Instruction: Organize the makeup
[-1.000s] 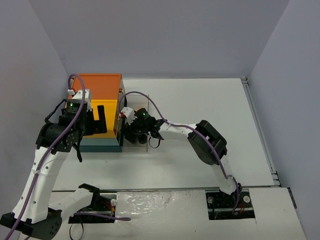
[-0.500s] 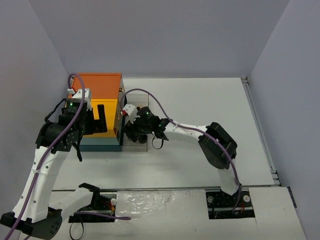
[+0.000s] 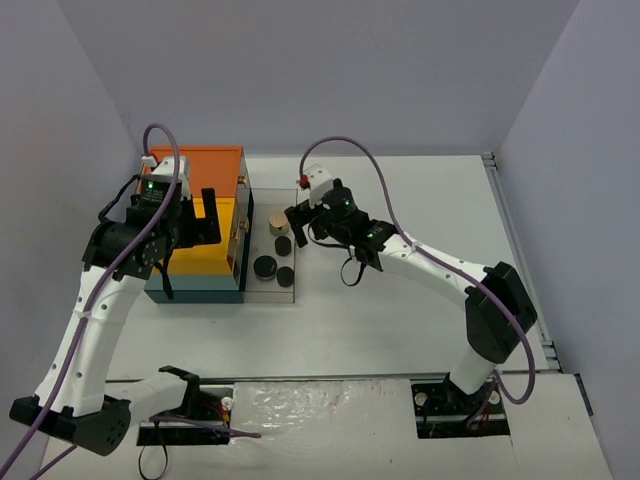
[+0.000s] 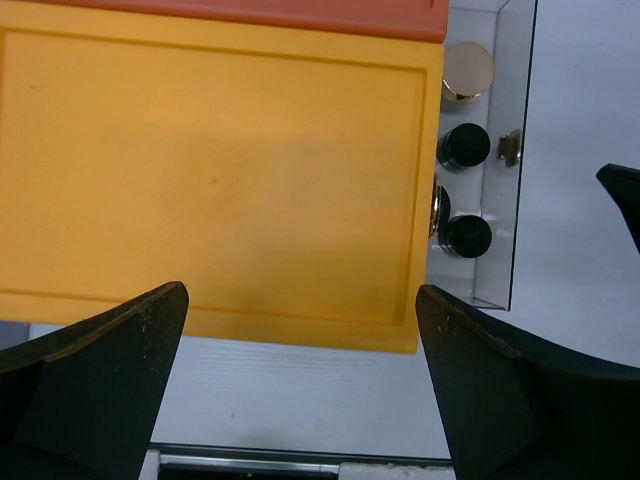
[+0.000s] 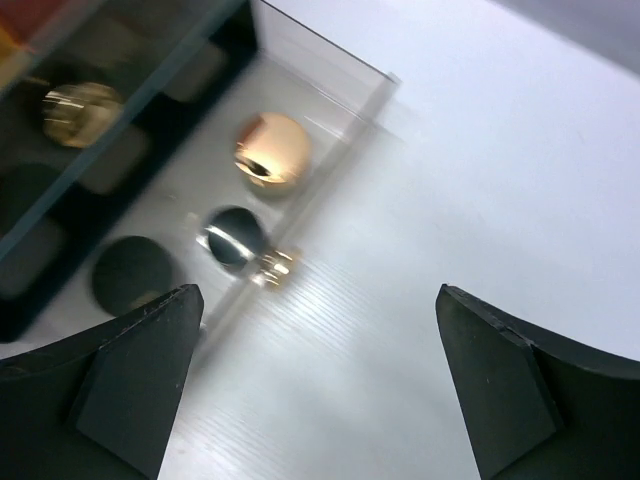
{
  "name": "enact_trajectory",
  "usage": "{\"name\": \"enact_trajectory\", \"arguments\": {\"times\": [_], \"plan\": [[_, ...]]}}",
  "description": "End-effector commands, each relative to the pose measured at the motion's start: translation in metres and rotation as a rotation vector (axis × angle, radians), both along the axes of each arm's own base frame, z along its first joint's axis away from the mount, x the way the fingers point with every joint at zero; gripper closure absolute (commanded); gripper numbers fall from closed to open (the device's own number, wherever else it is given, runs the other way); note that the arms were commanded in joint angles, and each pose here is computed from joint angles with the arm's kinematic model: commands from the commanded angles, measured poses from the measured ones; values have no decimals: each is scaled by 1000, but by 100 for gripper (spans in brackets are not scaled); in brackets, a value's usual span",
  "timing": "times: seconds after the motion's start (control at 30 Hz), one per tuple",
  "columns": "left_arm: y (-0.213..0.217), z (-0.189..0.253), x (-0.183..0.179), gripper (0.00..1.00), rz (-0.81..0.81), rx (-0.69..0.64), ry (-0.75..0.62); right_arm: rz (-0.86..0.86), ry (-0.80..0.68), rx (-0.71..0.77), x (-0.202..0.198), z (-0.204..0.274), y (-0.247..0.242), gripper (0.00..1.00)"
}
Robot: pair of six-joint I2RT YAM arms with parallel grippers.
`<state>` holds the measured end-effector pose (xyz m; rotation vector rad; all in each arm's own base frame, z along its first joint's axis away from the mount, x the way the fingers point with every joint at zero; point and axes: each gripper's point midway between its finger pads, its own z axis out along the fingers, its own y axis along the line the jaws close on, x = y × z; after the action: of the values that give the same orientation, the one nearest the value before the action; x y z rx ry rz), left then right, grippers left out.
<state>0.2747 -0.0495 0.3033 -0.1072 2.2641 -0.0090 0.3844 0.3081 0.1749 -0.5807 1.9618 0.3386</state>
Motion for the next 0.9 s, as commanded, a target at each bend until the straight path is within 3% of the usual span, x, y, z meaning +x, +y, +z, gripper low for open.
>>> {"name": "enact_trajectory", "arguments": {"times": [0.0, 0.43, 0.87], "plan": [[-3, 18, 35, 3, 10, 7, -93, -237, 81, 24, 22, -22, -50, 0], [-19, -18, 70, 3, -18, -23, -27, -278, 260, -7, 51, -113, -22, 0], [-31, -57, 69, 3, -34, -68, 54, 28, 255, 91, 39, -109, 88, 0]]}}
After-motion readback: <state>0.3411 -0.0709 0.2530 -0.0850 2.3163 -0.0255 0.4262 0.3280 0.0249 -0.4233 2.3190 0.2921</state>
